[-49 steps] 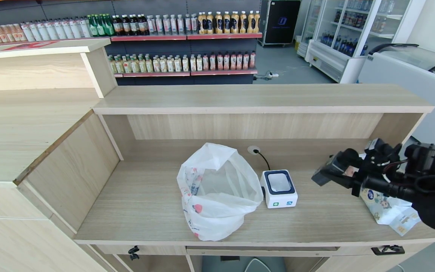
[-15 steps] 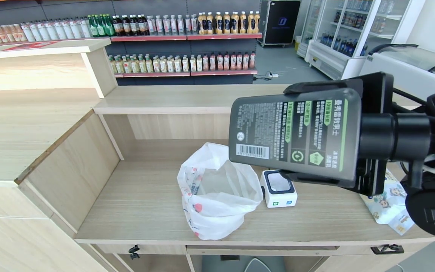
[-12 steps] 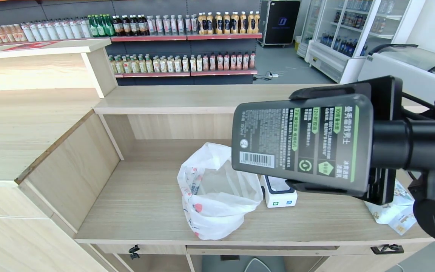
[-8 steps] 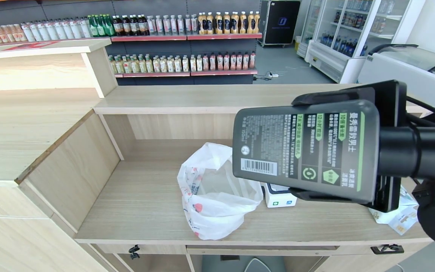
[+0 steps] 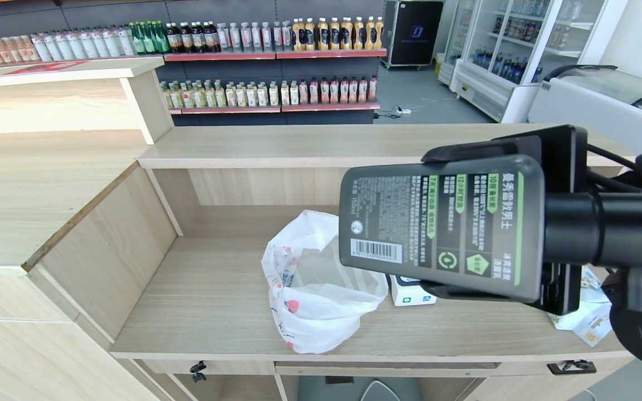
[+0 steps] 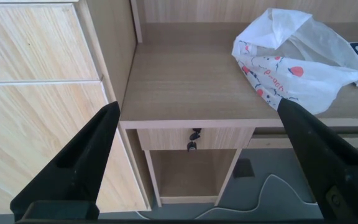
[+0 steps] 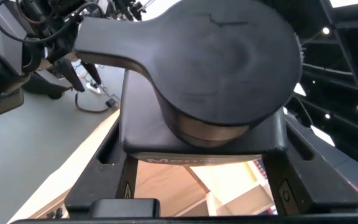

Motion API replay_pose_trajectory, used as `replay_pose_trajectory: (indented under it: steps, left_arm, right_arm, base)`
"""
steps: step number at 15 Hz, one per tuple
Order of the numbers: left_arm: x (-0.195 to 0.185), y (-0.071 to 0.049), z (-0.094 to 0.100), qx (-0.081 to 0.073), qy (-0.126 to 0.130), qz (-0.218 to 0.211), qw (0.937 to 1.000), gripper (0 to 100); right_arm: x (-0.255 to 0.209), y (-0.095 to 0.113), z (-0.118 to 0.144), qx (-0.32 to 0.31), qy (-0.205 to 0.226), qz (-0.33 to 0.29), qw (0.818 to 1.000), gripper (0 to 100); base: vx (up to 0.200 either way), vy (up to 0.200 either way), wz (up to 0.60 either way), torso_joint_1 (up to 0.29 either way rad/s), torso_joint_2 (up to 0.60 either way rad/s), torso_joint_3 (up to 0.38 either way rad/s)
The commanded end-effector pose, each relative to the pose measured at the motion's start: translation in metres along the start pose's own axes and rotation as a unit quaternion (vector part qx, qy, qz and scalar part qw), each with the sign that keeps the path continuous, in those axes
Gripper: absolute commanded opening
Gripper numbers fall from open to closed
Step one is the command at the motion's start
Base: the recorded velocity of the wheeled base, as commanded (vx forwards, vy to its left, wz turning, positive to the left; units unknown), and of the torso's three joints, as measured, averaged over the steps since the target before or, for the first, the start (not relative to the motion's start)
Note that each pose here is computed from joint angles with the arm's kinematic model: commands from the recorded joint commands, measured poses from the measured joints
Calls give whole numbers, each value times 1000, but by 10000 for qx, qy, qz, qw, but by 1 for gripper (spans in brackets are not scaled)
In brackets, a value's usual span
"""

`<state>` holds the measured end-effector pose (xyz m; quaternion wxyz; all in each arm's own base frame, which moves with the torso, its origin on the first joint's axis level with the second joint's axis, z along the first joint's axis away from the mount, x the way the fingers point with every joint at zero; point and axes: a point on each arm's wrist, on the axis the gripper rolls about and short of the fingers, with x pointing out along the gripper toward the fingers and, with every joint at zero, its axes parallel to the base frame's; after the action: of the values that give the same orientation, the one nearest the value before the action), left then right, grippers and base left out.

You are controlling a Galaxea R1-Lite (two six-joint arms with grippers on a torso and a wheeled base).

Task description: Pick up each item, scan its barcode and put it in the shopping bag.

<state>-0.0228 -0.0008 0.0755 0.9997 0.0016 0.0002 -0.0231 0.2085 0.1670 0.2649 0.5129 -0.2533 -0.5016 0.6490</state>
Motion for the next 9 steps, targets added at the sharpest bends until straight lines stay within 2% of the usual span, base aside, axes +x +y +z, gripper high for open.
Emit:
replay_pose_trajectory:
  steps: [1,3,4,5,6,7,8,9]
  left_arm:
    - [0,0,0,-1,6,1,10000,100]
    - [0,0,0,-1,-2,1,10000,100]
    - [0,0,0,-1,6,1,10000,100]
    - [0,0,0,-1,6,1,10000,100]
    - [0,0,0,-1,6,1,10000,100]
    - [0,0,0,-1,6,1,10000,100]
    - [0,0,0,-1,6,1,10000,100]
    - [0,0,0,-1,6,1,10000,100]
  right_arm:
    - [0,1,-2,21,3,5,10000,0]
    - [-3,-4,5,-85,66,-93,9999,0]
    - [-21,-10,19,149,814,-803,9933,0]
    - [-29,-11,24,269,1153,-1106,9868,0]
    - [-57,-8,43,846,2321,-1979,9486,0]
    - [-76,-3,57,1169,2939,-2452,9164,0]
    - [-86,1,64,1377,3185,-2678,8988,0]
    - [-113,6,73,1715,3611,-3243,8574,0]
  base:
    - [0,0,0,0,0,0]
    - [0,0,0,0,0,0]
    - [0,0,0,0,0,0]
    - [0,0,0,0,0,0]
    - [0,0,0,0,0,0]
    - [0,0,0,0,0,0]
    - [0,0,0,0,0,0]
    - [0,0,0,0,0,0]
